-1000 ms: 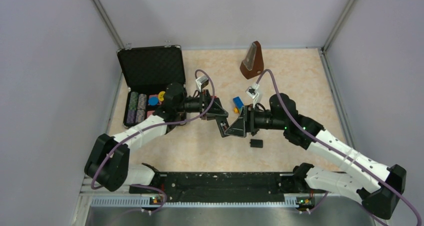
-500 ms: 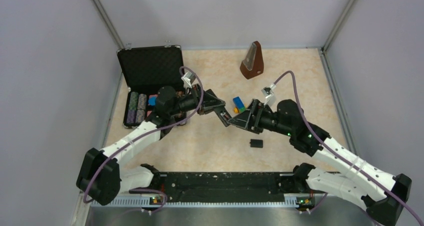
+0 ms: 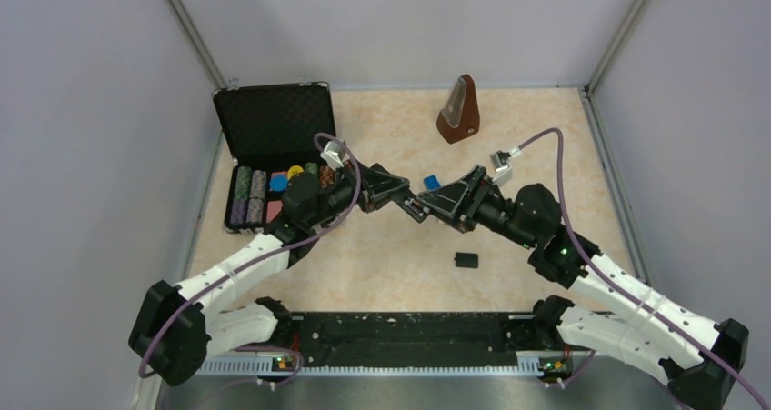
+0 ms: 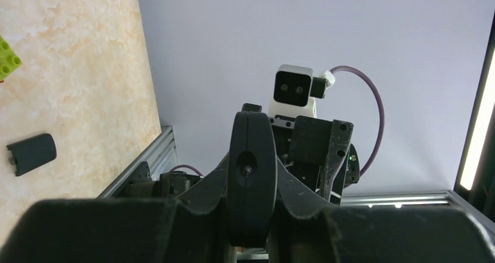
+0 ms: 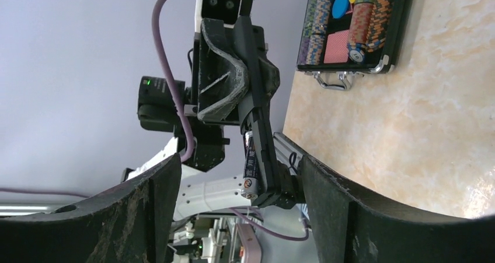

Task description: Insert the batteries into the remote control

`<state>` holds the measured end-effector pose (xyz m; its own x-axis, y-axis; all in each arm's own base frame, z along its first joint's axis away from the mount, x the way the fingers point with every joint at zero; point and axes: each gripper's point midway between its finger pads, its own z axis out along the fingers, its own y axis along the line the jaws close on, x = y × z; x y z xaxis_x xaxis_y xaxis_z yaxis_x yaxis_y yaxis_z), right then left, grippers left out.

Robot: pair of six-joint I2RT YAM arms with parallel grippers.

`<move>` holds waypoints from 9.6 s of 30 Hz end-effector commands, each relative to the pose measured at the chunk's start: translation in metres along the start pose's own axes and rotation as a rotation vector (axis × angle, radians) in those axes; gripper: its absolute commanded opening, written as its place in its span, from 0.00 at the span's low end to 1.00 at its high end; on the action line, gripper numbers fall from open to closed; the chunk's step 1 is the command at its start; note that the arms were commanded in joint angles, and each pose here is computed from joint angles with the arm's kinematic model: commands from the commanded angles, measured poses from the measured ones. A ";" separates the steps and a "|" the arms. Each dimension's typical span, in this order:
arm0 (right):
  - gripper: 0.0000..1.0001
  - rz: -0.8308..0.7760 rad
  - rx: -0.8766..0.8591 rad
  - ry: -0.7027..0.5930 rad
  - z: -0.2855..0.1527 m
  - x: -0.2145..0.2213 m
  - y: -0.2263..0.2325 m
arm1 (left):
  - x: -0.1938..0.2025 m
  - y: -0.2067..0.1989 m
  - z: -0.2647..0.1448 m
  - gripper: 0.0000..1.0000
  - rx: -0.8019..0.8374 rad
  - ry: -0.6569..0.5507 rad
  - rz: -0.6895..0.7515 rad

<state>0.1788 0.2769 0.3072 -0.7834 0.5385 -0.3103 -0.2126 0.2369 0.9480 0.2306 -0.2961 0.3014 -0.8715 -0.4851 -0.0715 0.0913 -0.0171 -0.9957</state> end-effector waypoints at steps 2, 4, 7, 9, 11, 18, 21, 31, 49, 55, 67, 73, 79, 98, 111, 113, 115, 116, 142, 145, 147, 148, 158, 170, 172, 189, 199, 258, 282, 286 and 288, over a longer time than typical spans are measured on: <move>0.72 0.027 -0.020 -0.095 -0.004 -0.022 0.018 | -0.006 -0.034 -0.005 0.00 0.126 -0.117 0.016; 0.71 0.031 -0.013 -0.115 -0.006 -0.024 0.014 | -0.005 -0.036 -0.005 0.00 0.140 -0.137 0.007; 0.67 0.030 -0.012 -0.132 -0.008 -0.027 0.013 | -0.004 -0.036 -0.006 0.00 0.151 -0.157 -0.016; 0.63 0.030 -0.018 -0.132 -0.008 -0.027 0.014 | -0.004 -0.036 -0.006 0.00 0.156 -0.170 -0.034; 0.61 0.030 -0.019 -0.129 -0.008 -0.026 0.014 | -0.001 -0.037 -0.006 0.00 0.159 -0.162 -0.040; 0.58 0.026 -0.014 -0.103 -0.008 -0.021 0.011 | -0.004 -0.038 -0.008 0.00 0.168 -0.186 -0.069; 0.54 0.028 -0.001 -0.093 -0.006 -0.019 0.007 | -0.004 -0.039 -0.007 0.00 0.170 -0.187 -0.069; 0.39 0.041 0.025 -0.079 -0.001 -0.015 -0.003 | -0.001 -0.037 -0.006 0.00 0.182 -0.171 -0.086; 0.30 0.027 0.083 -0.044 0.010 -0.007 -0.025 | 0.004 -0.048 -0.004 0.00 0.232 -0.138 -0.127; 0.26 0.029 0.098 -0.038 0.012 -0.004 -0.032 | 0.005 -0.047 -0.004 0.00 0.250 -0.129 -0.140; 0.77 -0.027 0.057 -0.028 0.000 -0.009 -0.004 | 0.015 -0.022 -0.004 0.00 0.083 -0.104 0.140; 0.87 -0.158 0.034 0.004 -0.011 -0.010 0.015 | 0.026 -0.004 -0.010 0.00 0.008 -0.022 0.341; 0.86 -0.282 0.279 0.001 -0.030 -0.022 -0.026 | 0.034 0.002 -0.020 0.00 -0.072 0.070 0.543; 0.27 -0.292 1.326 0.034 -0.119 -0.024 -0.274 | 0.029 0.022 -0.037 0.00 -0.154 0.043 0.571; 0.22 -0.191 1.267 0.196 -0.103 0.008 -0.314 | 0.021 0.031 -0.034 0.00 -0.194 0.020 0.550; 0.22 -0.179 1.242 0.217 -0.096 0.013 -0.313 | 0.020 0.033 -0.034 0.00 -0.200 0.018 0.546; 0.22 -0.169 1.199 0.245 -0.086 0.019 -0.311 | 0.018 0.033 -0.033 0.00 -0.201 0.014 0.544; 0.21 -0.166 1.163 0.269 -0.079 0.023 -0.308 | 0.017 0.033 -0.033 0.00 -0.203 0.013 0.544; 0.78 -0.789 0.890 0.689 -0.017 0.038 -0.259 | -0.070 0.006 -0.113 0.00 -0.550 -0.440 0.641; 0.79 -0.846 0.933 0.755 -0.020 0.036 -0.266 | -0.086 0.002 -0.144 0.00 -0.626 -0.594 0.616; 0.79 -0.868 0.938 0.778 -0.019 0.034 -0.267 | -0.091 -0.004 -0.160 0.00 -0.635 -0.668 0.619; 0.79 -0.876 0.948 0.794 -0.020 0.034 -0.268 | -0.092 -0.007 -0.166 0.00 -0.629 -0.693 0.620; 0.71 -0.903 0.958 0.954 -0.030 0.043 -0.285 | -0.090 -0.011 -0.174 0.00 -0.620 -0.709 0.618; 0.28 -0.839 0.998 0.962 -0.028 0.051 -0.296 | -0.086 -0.003 -0.167 0.00 -0.614 -0.675 0.597; 0.26 -0.832 0.990 0.943 -0.026 0.051 -0.291 | -0.084 -0.002 -0.165 0.00 -0.609 -0.664 0.597; 0.26 -0.918 0.336 0.564 -0.014 0.033 -0.102 | -0.020 0.049 -0.061 0.00 -0.278 -0.134 0.611; 0.26 -0.918 0.313 0.540 -0.010 0.045 -0.081 | -0.008 0.042 -0.025 0.00 -0.092 -0.027 0.808; 0.26 -0.923 0.486 0.467 0.051 0.069 -0.085 | -0.012 0.041 -0.031 0.00 -0.188 -0.062 0.798; 0.27 -0.894 0.518 0.531 0.045 0.077 -0.091 | -0.014 0.040 -0.035 0.00 -0.190 -0.078 0.845; 0.27 -0.902 0.502 0.519 0.049 0.075 -0.085 | -0.011 0.040 -0.035 0.00 -0.177 -0.059 0.857; 0.27 -0.903 0.495 0.522 0.050 0.076 -0.083 | -0.009 0.040 -0.035 0.00 -0.170 -0.050 0.863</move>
<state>0.1645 0.3231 0.1775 -0.6594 -0.3899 -0.6428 -0.6380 0.7425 0.2041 0.2283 -0.2577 0.2280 -0.5812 -0.2905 -0.7601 0.5469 0.5522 -0.6292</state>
